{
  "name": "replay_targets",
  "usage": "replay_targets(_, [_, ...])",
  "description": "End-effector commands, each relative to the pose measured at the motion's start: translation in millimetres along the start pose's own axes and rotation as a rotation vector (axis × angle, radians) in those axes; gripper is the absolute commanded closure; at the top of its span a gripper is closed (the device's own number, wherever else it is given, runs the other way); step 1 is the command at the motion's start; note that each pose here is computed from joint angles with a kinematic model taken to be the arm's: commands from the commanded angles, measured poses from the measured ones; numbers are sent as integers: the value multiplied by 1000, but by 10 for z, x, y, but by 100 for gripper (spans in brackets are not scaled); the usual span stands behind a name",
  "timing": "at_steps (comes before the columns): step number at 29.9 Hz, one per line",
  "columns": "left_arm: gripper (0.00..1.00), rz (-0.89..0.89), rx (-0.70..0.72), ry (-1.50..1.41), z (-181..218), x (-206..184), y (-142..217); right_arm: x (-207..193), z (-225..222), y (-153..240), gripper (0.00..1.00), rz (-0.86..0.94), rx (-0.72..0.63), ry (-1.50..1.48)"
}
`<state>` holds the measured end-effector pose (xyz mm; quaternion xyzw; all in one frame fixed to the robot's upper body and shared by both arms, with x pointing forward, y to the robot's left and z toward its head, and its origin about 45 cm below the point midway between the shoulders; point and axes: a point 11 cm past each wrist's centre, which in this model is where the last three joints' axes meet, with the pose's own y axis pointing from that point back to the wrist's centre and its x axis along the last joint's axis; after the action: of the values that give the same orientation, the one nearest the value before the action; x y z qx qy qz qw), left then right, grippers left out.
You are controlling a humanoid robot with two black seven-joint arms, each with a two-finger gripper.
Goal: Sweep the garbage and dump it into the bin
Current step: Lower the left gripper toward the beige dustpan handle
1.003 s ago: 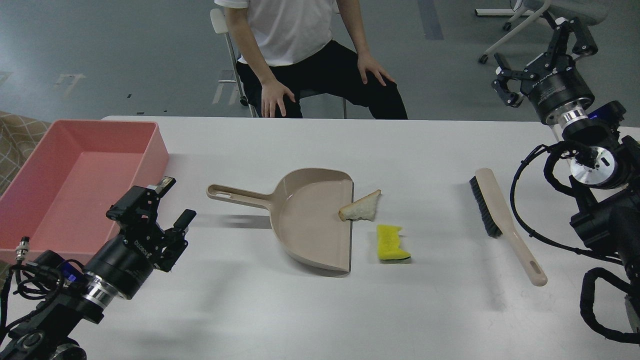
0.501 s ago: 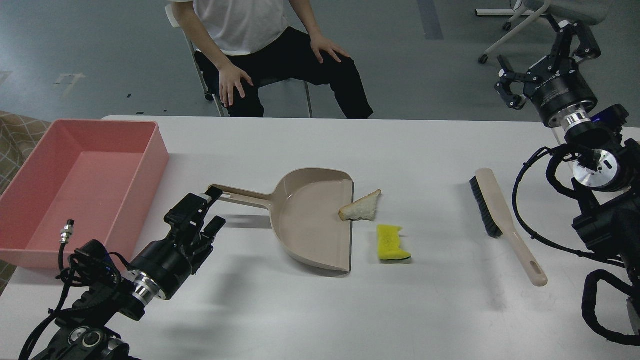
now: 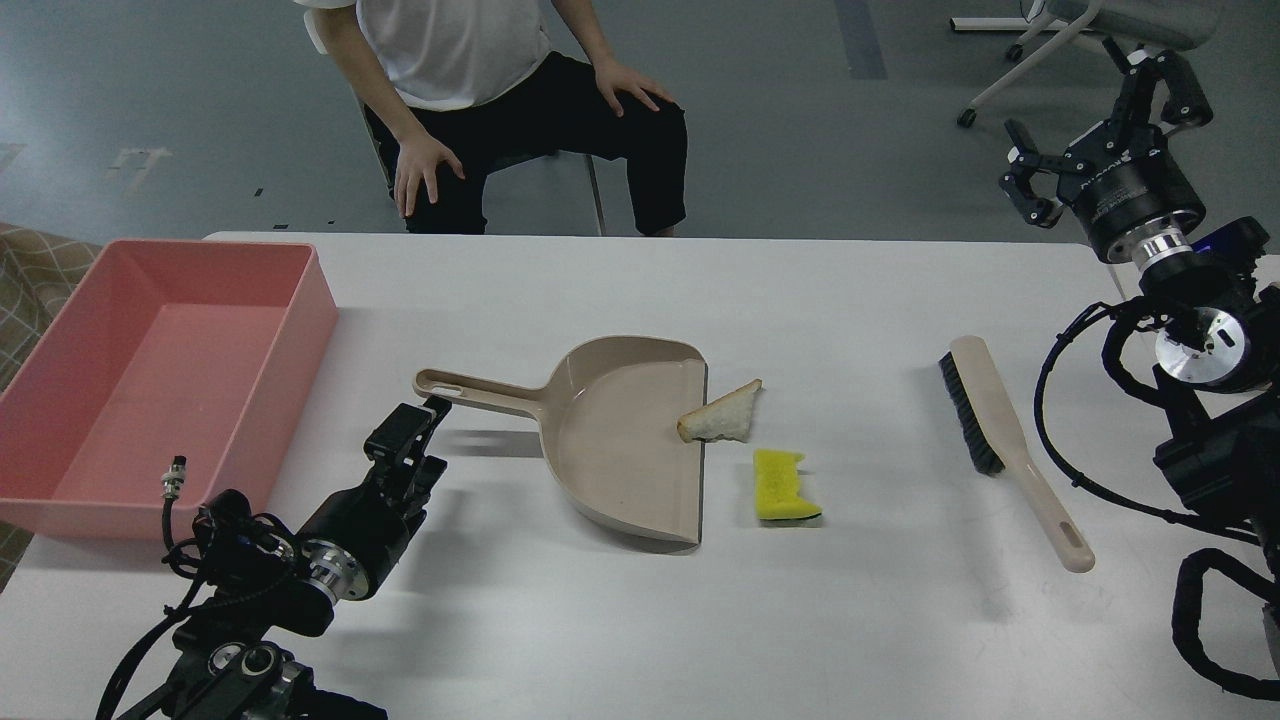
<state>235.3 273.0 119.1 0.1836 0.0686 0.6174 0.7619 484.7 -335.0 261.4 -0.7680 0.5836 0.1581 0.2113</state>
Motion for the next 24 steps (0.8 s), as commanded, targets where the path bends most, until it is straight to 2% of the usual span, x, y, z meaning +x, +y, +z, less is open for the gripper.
replay_targets(1, [18, 7, -7, 5, 7, -29, -31, 0, 11, 5, 0, 0, -1, -1])
replay_targets(9, [15, 20, -79, -57, 188, -117, -137, 4, 16, 9, 0, 1, -2, -1])
replay_targets(18, [5, 52, -73, 1, 164, -117, -196, 60, 26, 79, 0, 9, -2, 0])
replay_targets(24, [4, 62, -56, 39, 123, -164, -334, 56, 27, 80, 0, 7, -2, 0])
